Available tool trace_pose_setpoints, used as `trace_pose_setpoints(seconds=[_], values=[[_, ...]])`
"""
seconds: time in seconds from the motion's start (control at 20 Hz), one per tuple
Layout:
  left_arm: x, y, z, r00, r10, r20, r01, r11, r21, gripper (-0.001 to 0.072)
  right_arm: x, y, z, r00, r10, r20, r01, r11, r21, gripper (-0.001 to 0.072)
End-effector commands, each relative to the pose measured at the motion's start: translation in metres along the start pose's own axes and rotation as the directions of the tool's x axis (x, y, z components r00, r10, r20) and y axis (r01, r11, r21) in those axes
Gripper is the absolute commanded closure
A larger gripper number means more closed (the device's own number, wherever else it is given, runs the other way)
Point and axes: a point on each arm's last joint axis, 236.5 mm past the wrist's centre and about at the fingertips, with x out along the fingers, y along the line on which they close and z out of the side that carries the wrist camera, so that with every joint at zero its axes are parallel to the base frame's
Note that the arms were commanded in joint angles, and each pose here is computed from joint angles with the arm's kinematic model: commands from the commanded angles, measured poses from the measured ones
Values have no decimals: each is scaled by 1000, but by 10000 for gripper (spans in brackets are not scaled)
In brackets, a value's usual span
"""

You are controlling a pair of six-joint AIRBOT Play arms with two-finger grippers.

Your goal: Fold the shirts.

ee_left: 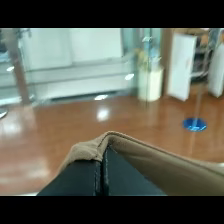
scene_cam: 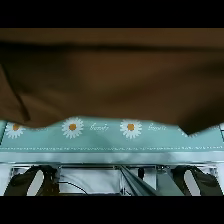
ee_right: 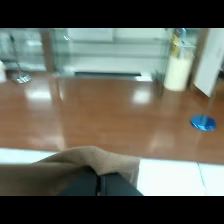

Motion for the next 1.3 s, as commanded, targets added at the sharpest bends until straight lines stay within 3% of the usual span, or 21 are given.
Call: trace_pose_setpoints(seconds=[0.0, 0.25, 0.5, 0.9, 1.25], values=[[-2, 20, -43, 987, 63, -145, -62, 998, 6, 693, -6, -13, -29, 993, -64, -95, 65, 998, 12, 681], [81, 27, -181, 885, 24, -464, -71, 994, -85, 693, 74, -28, -124, 934, 24, -356, 23, 992, 127, 681], [192, 14, -318, 753, -115, -648, -72, 964, -256, 693, 189, -61, -237, 821, 109, -560, 49, 964, 260, 681], [317, 2, -457, 637, -256, -727, -172, 872, -458, 692, 364, -94, -356, 681, 297, -669, 77, 880, 468, 681], [337, -10, -511, 562, -318, -764, -230, 827, -514, 691, 428, -100, -385, 659, 383, -647, 126, 792, 597, 681]])
